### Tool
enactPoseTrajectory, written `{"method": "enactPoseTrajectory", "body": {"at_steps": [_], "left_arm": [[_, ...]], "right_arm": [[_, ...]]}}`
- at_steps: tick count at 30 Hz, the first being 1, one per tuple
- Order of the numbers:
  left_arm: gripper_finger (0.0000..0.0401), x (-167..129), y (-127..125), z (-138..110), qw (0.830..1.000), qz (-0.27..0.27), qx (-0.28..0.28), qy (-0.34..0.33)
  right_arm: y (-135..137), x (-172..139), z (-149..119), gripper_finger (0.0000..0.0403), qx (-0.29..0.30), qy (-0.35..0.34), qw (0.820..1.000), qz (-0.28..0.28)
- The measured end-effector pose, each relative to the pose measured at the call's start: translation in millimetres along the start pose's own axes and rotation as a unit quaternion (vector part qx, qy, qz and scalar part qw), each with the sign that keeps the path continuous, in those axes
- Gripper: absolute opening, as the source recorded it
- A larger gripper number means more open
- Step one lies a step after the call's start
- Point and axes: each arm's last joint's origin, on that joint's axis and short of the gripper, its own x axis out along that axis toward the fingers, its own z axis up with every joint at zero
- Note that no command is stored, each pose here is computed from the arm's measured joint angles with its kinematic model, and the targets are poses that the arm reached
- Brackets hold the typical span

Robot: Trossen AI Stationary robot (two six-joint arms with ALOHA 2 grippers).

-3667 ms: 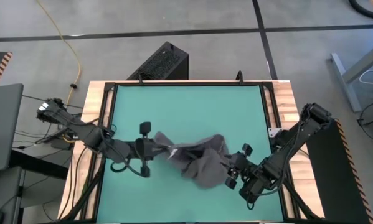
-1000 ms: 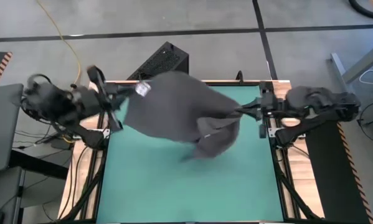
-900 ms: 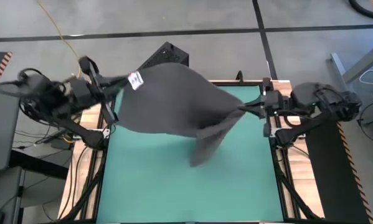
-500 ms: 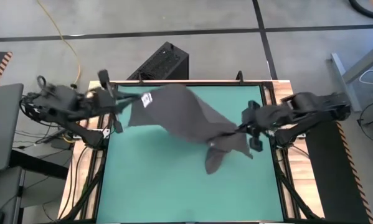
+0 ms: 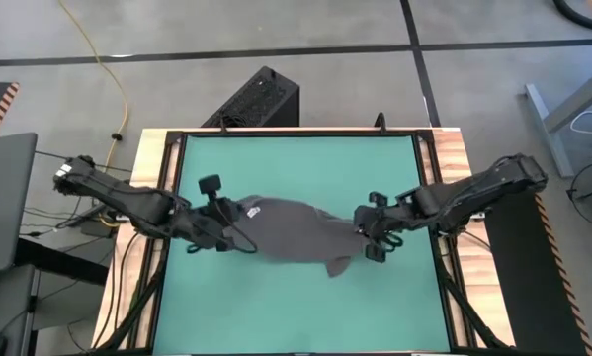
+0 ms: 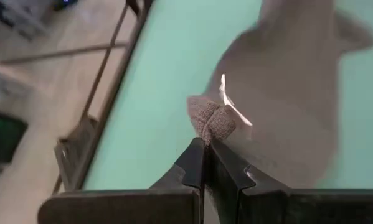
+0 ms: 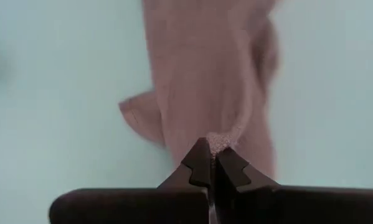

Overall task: Roll towel into tight, uniform cylinder
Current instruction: Fold the gray towel

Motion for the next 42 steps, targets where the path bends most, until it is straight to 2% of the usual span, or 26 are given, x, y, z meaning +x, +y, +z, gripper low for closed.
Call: {"method": "enactPoseTrajectory", "body": {"at_steps": [4,8,12,20,24,28,31,36,42], "left_arm": [[0.0002,21.1,-13.8,-25.3,1.000,-0.003,-0.017,0.018],[0.0002,27.7,-18.2,-32.9,1.000,-0.007,-0.024,0.018],[0.0002,22.6,-14.1,-29.7,1.000,-0.007,-0.017,0.008],[0.0002,-9.6,15.6,-21.8,0.996,-0.001,-0.061,-0.057],[0.0002,-19.8,25.8,-23.7,0.994,-0.001,-0.080,-0.074],[0.0002,-22.6,28.5,-24.7,0.993,-0.003,-0.087,-0.077],[0.0002,-19.9,26.3,-28.1,0.994,-0.004,-0.083,-0.072],[0.0002,-11.1,20.5,-38.0,0.996,-0.001,-0.074,-0.054],[0.0002,-10.8,19.9,-36.9,0.995,-0.002,-0.081,-0.061]], "right_arm": [[-6.3,30.6,-10.2,0.0018,-0.003,-0.030,0.998,0.047],[-21.6,45.0,-13.2,0.0029,0.042,-0.049,0.997,0.036],[-37.4,44.6,-7.5,0.0063,0.085,-0.053,0.995,0.017],[-44.6,14.8,10.8,0.0148,0.078,-0.037,0.996,-0.003],[-35.0,1.7,11.5,0.0184,0.099,-0.010,0.995,0.001],[-19.5,-2.3,-3.6,0.0206,0.115,0.049,0.992,-0.003],[-5.4,-0.1,-19.7,0.0210,0.144,0.078,0.986,-0.013],[27.5,-1.8,-45.2,0.0211,0.164,0.094,0.982,0.001],[52.4,-10.6,-74.4,0.0201,0.193,0.074,0.977,-0.055]]}}
